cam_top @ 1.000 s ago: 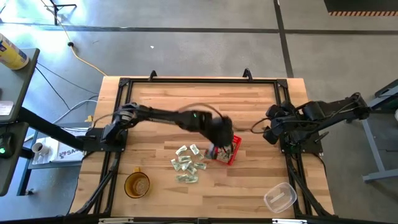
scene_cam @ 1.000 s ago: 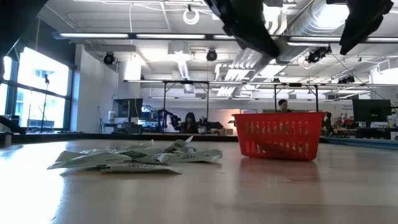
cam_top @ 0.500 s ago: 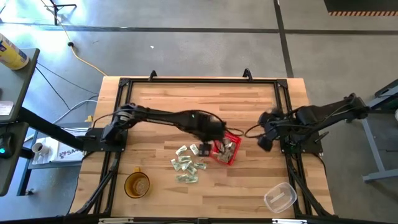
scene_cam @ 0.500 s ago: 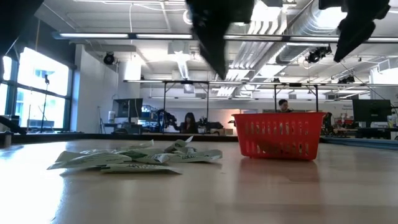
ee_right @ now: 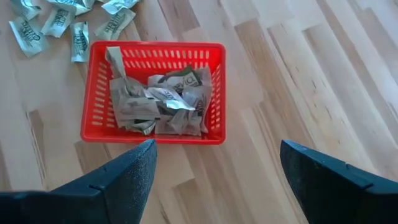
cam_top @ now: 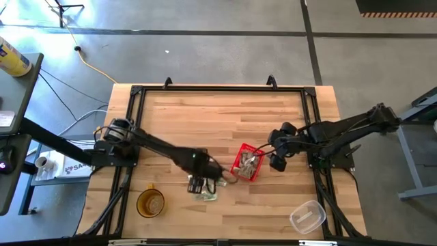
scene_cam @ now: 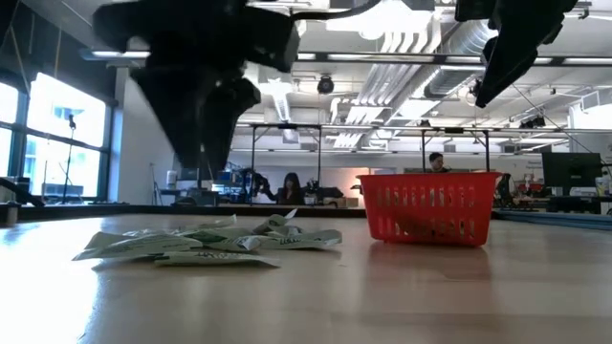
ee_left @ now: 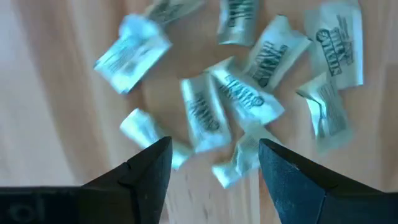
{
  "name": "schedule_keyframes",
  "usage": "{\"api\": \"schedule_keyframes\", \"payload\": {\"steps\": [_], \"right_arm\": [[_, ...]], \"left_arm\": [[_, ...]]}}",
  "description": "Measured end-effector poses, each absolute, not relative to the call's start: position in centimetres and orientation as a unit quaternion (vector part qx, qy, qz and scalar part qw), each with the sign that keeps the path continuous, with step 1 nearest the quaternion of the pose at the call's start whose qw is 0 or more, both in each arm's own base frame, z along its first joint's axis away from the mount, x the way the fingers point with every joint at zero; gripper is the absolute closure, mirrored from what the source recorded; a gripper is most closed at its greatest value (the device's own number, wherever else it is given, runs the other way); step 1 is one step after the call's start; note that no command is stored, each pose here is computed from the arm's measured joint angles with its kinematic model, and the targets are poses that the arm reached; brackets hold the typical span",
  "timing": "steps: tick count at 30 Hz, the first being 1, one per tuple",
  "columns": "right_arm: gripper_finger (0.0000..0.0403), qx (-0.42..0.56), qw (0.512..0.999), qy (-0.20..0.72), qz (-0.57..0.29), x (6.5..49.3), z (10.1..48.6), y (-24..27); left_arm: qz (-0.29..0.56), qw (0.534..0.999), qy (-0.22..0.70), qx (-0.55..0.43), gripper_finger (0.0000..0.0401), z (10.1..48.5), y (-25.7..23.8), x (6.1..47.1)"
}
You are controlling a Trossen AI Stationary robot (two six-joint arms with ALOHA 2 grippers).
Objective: Pick and place items into bin
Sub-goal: Put the light green stevia packet into the red bin
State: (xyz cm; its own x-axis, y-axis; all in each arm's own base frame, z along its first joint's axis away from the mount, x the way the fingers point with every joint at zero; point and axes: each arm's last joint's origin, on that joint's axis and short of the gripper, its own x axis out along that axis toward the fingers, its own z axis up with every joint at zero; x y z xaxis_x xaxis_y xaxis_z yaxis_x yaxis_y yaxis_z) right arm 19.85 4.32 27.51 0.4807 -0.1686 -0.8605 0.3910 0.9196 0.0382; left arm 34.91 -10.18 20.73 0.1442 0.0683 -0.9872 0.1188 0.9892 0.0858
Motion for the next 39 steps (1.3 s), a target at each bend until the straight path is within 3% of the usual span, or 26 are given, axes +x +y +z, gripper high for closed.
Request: {"api": "schedule_keyframes", "payload": {"steps": [5, 15, 19, 25, 29, 33, 39], "right_arm": [[0.0073, 0.116, 0.847, 0.494, -0.161, 19.7, 27.4, 4.3], [0.0073, 0.122, 0.842, 0.497, -0.169, 19.6, 27.4, 4.1], [0.0073, 0.131, 0.848, 0.492, -0.148, 20.1, 27.4, 4.3], [0.0073, 0.094, 0.845, 0.51, -0.129, 21.0, 26.5, 4.8], [0.0073, 0.078, 0.843, 0.517, -0.127, 21.3, 26.2, 4.7], [0.0073, 0.077, 0.844, 0.514, -0.132, 21.3, 26.3, 4.4], [0.0073, 0.098, 0.832, 0.53, -0.127, 21.1, 26.1, 4.3]], "left_arm": [[-0.018, 0.781, 0.607, 0.146, 0.0124, 17.6, -10.5, 35.1], [0.022, 0.781, 0.615, 0.107, 0.0144, 17.8, -7.8, 35.8], [0.041, 0.762, 0.645, 0.035, 0.0171, 20.4, -7.1, 34.7], [0.012, 0.838, 0.541, -0.066, 0.0226, 26.3, -8.7, 33.5], [0.049, 0.861, 0.506, -0.03, 0.0247, 26.7, -9.5, 32.8], [0.089, 0.857, 0.506, 0.024, 0.024, 23.7, -9.7, 32.6], [0.095, 0.86, 0.501, 0.031, 0.0184, 20.8, -9.2, 33.6]]}}
